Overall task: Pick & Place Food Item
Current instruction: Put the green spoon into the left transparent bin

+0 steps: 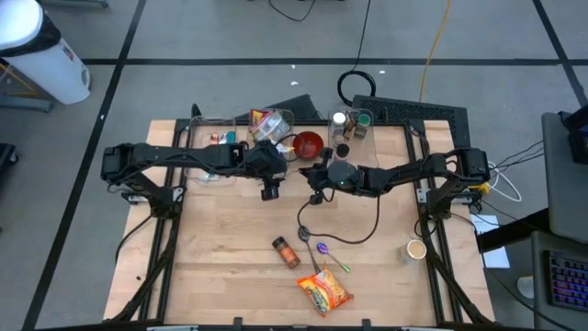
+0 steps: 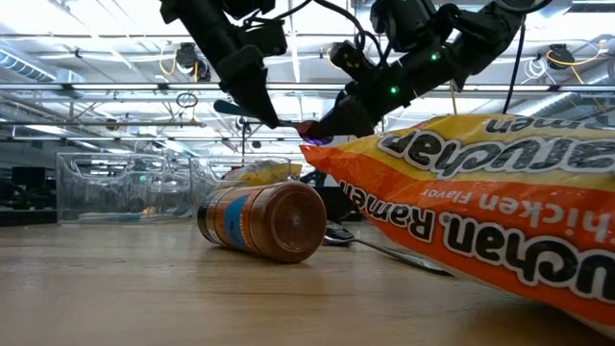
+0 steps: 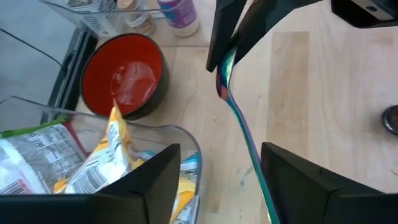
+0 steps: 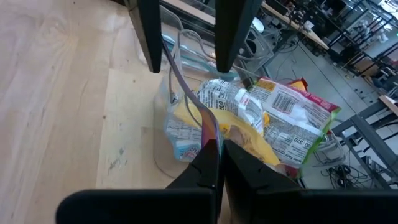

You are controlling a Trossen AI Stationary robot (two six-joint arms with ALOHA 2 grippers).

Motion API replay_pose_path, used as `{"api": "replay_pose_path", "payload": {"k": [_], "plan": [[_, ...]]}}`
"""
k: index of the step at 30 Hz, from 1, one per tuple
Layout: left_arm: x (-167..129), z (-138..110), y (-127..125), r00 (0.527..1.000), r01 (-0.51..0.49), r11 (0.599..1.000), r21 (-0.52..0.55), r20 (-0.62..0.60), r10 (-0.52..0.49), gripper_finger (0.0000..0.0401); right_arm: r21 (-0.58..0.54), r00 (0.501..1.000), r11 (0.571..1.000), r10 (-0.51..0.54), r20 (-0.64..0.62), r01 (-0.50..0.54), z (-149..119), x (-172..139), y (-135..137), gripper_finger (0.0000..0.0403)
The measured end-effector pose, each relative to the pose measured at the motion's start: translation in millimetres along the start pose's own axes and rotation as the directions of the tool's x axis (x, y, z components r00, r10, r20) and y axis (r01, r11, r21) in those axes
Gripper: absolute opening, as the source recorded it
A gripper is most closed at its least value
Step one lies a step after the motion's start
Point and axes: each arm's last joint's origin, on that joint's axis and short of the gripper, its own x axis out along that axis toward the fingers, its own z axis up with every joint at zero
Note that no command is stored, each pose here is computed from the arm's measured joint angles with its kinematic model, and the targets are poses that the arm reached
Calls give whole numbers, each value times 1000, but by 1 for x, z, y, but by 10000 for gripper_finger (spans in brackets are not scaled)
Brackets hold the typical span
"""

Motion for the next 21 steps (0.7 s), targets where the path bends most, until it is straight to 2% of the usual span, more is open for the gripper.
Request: {"api": "replay_pose_path", "payload": {"k": [17, 21], "plan": [[0, 1, 0, 1000, -19, 1000, 0, 4, 19, 19, 21, 1000, 1000, -15, 4, 15, 1, 0, -1, 0], [0, 2, 1, 999, -38, 999, -12, 17, 38, 11, 28, 1000, 999, -20, 2, 20, 0, 0, -2, 3]]}}
